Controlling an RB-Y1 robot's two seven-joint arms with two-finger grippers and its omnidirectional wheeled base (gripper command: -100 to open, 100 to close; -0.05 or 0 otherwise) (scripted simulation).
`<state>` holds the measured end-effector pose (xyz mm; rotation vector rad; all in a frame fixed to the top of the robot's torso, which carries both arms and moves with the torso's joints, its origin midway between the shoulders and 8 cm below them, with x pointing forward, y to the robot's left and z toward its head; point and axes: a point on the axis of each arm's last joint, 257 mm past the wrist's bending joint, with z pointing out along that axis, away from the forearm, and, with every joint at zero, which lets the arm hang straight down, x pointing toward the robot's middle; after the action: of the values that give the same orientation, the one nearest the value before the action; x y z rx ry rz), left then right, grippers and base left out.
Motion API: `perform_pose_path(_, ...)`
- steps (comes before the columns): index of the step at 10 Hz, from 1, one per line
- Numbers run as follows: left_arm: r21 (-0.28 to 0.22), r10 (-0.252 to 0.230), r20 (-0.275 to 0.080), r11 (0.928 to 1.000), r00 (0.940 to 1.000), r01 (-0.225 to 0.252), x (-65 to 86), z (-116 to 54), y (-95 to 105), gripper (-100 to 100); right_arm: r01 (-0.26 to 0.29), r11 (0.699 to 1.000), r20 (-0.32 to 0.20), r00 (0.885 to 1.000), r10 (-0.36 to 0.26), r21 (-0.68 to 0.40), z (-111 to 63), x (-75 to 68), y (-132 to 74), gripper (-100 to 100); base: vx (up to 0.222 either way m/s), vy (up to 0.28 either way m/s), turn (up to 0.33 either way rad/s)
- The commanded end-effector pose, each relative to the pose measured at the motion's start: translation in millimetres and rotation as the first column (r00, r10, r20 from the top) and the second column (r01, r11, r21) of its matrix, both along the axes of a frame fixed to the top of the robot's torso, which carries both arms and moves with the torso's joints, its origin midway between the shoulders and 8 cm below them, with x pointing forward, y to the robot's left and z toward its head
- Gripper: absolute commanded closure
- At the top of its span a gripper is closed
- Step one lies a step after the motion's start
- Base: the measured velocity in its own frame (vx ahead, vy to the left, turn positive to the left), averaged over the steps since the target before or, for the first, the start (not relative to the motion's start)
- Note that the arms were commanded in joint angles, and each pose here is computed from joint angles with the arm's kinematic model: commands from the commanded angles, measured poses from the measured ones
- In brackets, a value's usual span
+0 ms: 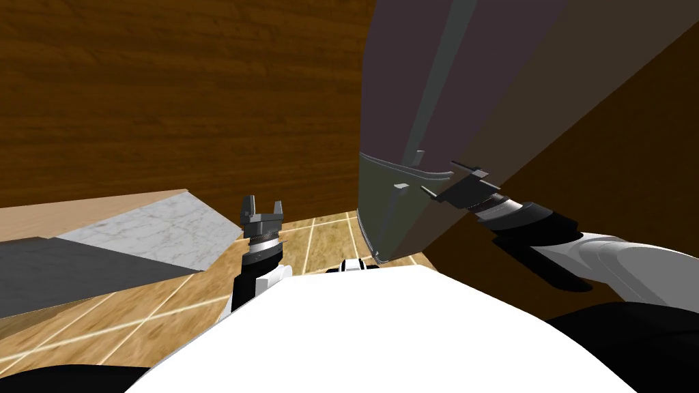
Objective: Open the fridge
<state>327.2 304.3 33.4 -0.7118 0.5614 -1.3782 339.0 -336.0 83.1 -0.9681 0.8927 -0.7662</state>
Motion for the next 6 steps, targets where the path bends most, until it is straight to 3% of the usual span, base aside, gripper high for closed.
perform_pose_path(1, 0.000, 0.000, 0.000, 1.0000, 1.0000, 0.000, 0.0, 0.0, 0.0, 0, 0.049, 0.988, 0.037, 0.998, -0.044, -0.143, 7.9, 0.7, -3.7, -100, 0.125, 0.066, -0.032)
perform_pose_path(4, 0.000, 0.000, 0.000, 1.0000, 1.0000, 0.000, 0.0, 0.0, 0.0, 0, 0.096, 0.954, 0.081, 0.994, -0.075, -0.283, 16.9, 1.0, -4.2, -100, 0.105, 0.063, -0.041)
perform_pose_path(5, 0.000, 0.000, 0.000, 1.0000, 1.0000, 0.000, 0.0, 0.0, 0.0, 0, 0.083, 0.963, 0.069, 0.995, -0.067, -0.256, 14.4, 1.1, -3.3, -100, 0.039, 0.042, -0.006)
perform_pose_path(6, 0.000, 0.000, 0.000, 1.0000, 1.0000, 0.000, 0.0, 0.1, 0.0, 0, 0.080, 0.962, 0.072, 0.995, -0.063, -0.263, 23.8, 0.5, -4.7, -100, 0.086, 0.051, -0.041)
